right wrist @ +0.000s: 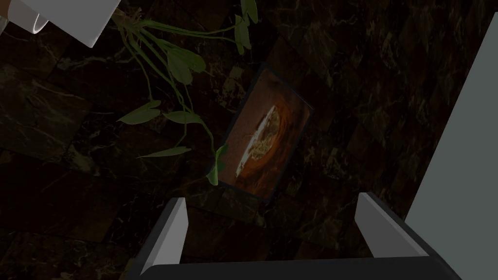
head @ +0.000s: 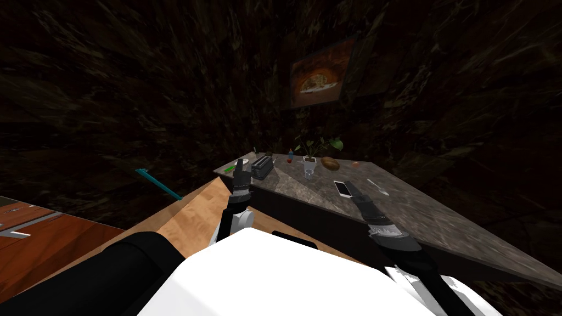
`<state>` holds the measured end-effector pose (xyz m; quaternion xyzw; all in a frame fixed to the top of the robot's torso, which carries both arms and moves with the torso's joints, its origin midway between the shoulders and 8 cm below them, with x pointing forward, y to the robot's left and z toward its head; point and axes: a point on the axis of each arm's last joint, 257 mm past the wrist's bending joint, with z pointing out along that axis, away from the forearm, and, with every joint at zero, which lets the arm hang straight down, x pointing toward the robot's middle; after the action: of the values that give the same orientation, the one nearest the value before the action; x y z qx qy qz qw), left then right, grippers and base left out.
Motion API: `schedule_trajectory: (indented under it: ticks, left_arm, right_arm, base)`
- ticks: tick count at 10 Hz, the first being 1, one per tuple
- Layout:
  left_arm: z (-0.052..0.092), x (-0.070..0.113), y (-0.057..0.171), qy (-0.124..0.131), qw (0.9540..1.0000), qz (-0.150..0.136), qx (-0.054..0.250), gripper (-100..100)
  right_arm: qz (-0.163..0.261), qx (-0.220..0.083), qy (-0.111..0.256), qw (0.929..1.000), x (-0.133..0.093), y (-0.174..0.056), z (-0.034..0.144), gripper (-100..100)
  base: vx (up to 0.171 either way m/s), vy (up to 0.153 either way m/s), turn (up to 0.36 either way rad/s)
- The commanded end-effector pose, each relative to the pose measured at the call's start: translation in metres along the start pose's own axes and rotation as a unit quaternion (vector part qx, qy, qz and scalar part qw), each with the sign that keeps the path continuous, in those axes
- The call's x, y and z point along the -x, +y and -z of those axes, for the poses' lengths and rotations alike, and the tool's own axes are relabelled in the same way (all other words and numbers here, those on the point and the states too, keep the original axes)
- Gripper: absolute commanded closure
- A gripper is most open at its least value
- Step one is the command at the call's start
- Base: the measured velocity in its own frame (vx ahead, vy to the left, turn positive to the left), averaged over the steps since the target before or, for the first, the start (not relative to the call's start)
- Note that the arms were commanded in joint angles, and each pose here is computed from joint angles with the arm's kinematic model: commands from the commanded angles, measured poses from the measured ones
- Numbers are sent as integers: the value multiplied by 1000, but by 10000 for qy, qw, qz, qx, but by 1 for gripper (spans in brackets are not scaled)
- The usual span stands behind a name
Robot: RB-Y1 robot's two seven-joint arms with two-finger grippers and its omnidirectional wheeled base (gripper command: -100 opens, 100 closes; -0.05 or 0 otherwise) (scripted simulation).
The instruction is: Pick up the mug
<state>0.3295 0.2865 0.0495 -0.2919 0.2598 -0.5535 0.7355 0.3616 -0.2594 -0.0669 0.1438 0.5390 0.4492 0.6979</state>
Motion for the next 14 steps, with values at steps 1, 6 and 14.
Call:
schedule_trajectory:
  ticks: [1,6,14]
  left_arm:
    - [0,0,0,0,10000,0,0,0]
    - [0,0,0,0,10000,0,0,0]
    - [0,0,0,0,10000,0,0,0]
  right_arm:
    - [93,-52,158,9998,-4,-6,3,-100]
    - [566,-476,873,9934,-15,-49,28,-100]
    - [1407,-1081,1977,9641,-15,-113,74,-100]
  base:
    - [-18,-4,33]
    - [-17,3,69]
    - [-9,18,96]
